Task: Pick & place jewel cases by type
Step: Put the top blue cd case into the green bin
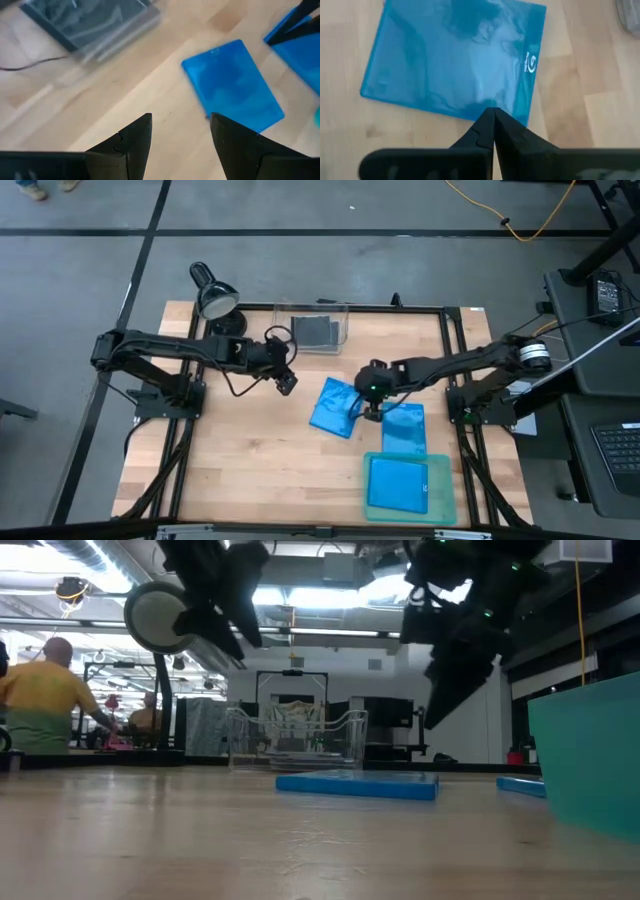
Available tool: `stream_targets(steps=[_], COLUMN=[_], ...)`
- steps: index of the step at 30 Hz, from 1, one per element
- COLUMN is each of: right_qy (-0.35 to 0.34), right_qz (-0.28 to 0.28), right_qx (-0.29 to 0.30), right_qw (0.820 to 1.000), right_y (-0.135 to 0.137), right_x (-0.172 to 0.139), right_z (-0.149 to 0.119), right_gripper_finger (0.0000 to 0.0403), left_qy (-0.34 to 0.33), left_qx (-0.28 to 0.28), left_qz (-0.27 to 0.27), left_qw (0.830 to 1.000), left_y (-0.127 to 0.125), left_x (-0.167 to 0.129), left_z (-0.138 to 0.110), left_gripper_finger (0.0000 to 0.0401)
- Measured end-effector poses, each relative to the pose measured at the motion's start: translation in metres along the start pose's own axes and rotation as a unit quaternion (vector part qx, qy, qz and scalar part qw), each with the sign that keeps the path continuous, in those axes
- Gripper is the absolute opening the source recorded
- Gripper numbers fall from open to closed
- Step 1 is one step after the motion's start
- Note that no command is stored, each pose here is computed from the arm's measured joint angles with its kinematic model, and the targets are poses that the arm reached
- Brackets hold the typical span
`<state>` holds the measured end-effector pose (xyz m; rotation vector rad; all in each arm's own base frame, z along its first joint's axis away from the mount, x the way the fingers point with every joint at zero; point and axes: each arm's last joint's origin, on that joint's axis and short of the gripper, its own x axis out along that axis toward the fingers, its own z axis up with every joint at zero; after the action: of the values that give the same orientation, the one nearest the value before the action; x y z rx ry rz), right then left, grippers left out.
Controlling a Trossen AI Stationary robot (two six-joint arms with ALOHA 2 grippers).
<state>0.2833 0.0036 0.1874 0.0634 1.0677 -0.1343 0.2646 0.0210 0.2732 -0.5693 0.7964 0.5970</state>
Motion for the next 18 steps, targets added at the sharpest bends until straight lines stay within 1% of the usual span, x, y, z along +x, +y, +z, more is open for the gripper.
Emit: stream_targets(steps=[4,6,10,15,18], right_qy=[-0.017,-0.017,-0.029,-0.024,-0.016], right_qz=[0.006,0.008,0.014,0.012,0.011], right_qx=[0.048,0.063,0.074,0.076,0.091], right_qw=[0.999,0.998,0.997,0.997,0.996], right_y=[-0.001,-0.001,0.0,0.0,0.0], right_x=[0.002,0.004,0.006,0.008,0.008], right_z=[-0.01,-0.012,-0.009,-0.01,-0.012], right_gripper_finger=[0.0012,0.0012,0.0012,0.0012,0.0012], left_qy=[0.016,0.032,0.057,0.107,0.126], left_qx=[0.002,0.009,0.015,0.017,0.017], left_qz=[-0.004,0.008,0.019,0.015,0.006], left_qw=[1.0,0.999,0.998,0.994,0.992], left_y=[-0.004,-0.004,-0.007,-0.01,-0.013], left_x=[0.011,0.019,0.037,0.06,0.072], left_z=[-0.001,-0.004,-0.009,-0.017,-0.02], left_gripper_finger=[0.0193,0.0193,0.0193,0.0193,0.0193])
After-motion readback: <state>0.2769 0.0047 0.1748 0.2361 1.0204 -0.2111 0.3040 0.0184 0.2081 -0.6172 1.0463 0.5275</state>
